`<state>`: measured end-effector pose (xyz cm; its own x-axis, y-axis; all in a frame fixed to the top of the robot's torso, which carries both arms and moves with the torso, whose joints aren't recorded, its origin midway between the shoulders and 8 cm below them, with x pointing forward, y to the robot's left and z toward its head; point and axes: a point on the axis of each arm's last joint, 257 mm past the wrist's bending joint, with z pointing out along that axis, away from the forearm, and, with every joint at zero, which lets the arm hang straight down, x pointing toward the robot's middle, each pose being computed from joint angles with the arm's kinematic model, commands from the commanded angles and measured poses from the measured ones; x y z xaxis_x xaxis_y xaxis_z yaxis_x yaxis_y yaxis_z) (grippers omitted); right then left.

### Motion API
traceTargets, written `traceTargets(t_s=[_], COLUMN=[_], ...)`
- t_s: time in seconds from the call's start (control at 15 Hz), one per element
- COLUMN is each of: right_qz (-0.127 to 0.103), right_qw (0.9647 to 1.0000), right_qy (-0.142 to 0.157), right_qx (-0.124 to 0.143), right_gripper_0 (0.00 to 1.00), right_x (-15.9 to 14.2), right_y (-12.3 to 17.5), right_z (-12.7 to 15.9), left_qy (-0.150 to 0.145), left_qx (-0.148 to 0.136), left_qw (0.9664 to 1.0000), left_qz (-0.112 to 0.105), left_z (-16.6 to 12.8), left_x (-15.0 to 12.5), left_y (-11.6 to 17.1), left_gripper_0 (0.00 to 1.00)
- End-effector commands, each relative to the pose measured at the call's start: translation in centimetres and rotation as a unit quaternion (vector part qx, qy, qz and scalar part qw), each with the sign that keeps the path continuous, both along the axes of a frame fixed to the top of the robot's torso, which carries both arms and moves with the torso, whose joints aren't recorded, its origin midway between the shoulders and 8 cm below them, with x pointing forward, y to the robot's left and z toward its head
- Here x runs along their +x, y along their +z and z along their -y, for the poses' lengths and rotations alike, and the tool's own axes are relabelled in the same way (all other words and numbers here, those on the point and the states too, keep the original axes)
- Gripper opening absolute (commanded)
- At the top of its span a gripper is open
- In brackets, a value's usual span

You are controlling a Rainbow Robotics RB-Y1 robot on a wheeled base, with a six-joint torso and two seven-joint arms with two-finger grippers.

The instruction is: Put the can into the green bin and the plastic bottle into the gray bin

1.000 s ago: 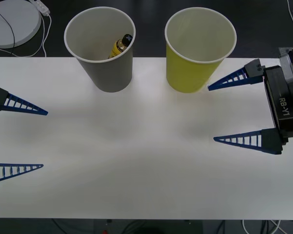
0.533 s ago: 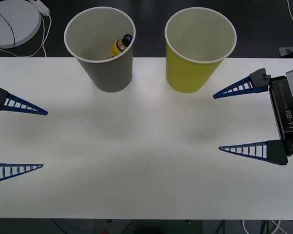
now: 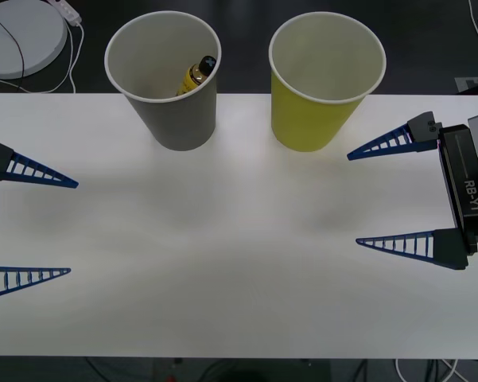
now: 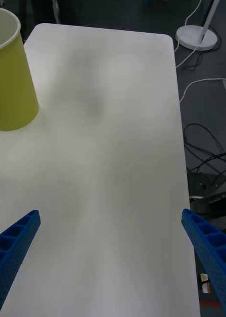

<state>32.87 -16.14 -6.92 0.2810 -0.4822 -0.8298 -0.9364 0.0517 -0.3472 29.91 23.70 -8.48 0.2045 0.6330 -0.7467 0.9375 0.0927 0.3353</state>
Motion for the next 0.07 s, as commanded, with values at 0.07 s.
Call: traceTargets(t_s=[0.07], right_qz=[0.000], right_qw=[1.0000], right_qy=[0.000], right_qx=[0.000], right_gripper_0=[1.00], right_x=[0.01], right_y=[0.01], right_z=[0.00], left_qy=[0.000], left_qx=[0.000], left_qw=[1.0000], left_qz=[0.000], left_z=[0.00], left_x=[0.00], left_y=[0.00], left_gripper_0=[1.00])
